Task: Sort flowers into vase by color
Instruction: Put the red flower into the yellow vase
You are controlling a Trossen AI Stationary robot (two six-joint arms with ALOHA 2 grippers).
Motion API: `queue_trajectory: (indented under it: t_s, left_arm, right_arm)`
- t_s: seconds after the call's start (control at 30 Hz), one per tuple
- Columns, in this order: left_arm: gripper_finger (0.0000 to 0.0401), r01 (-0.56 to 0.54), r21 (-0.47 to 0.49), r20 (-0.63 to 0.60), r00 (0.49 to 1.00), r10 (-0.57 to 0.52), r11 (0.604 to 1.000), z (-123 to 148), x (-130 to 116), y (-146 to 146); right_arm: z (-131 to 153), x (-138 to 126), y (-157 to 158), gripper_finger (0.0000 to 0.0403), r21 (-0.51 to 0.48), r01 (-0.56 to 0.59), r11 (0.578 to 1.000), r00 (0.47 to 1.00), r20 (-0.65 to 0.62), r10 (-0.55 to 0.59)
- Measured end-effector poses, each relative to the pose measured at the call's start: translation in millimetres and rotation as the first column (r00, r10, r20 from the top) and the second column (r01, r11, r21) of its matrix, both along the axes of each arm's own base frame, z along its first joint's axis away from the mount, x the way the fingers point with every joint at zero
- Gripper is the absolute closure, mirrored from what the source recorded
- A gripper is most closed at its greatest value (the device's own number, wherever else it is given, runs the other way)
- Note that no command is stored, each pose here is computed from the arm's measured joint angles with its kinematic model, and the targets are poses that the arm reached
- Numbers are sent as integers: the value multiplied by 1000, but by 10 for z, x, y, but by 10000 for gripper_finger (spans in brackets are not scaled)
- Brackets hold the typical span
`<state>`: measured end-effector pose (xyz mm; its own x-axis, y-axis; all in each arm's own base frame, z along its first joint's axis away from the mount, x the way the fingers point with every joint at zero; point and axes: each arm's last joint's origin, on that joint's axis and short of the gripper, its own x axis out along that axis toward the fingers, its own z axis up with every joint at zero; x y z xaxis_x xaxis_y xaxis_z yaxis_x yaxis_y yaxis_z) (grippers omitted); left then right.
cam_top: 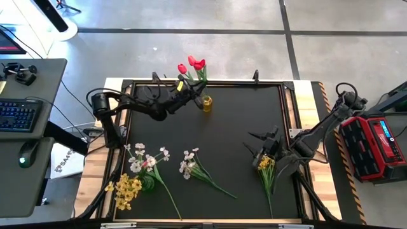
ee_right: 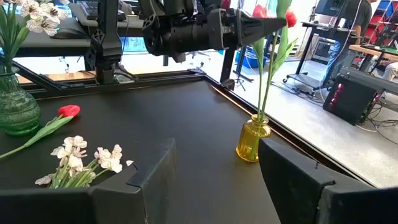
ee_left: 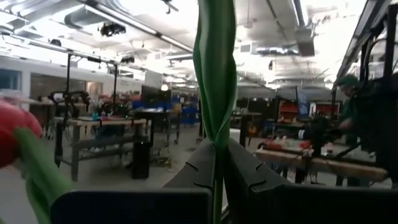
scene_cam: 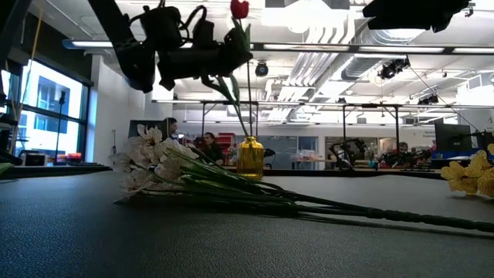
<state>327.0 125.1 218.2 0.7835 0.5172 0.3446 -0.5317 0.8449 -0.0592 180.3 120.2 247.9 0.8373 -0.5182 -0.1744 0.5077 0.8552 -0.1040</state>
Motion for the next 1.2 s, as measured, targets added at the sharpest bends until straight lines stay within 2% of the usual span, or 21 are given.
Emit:
queue_trajectory:
  t_s: [0.2,0.5,0.63,0.97,1.2]
  left_arm:
    - [400,-1,-11,-29,1000,1,1000,-26,9,1]
    - [387,-40,-78,-147,989,29,996,-155,35,22]
    - [360,-60,-87,-162,986,46,994,-173,34,27]
    - [262,-50,-94,-183,983,32,994,-186,37,25]
    - [233,-62,-122,-302,953,23,991,-16,-61,-11]
  right_arm:
    - [0,0,0,187,-1,0,1000,1000,0,0]
    - [0,0,0,187,-1,0,1000,1000,0,0]
    - [0,0,0,187,-1,0,1000,1000,0,0]
    - [0,0,0,187,-1,0,1000,1000,0,0]
    - [-1,0,0,187,-1,0,1000,1000,0,0]
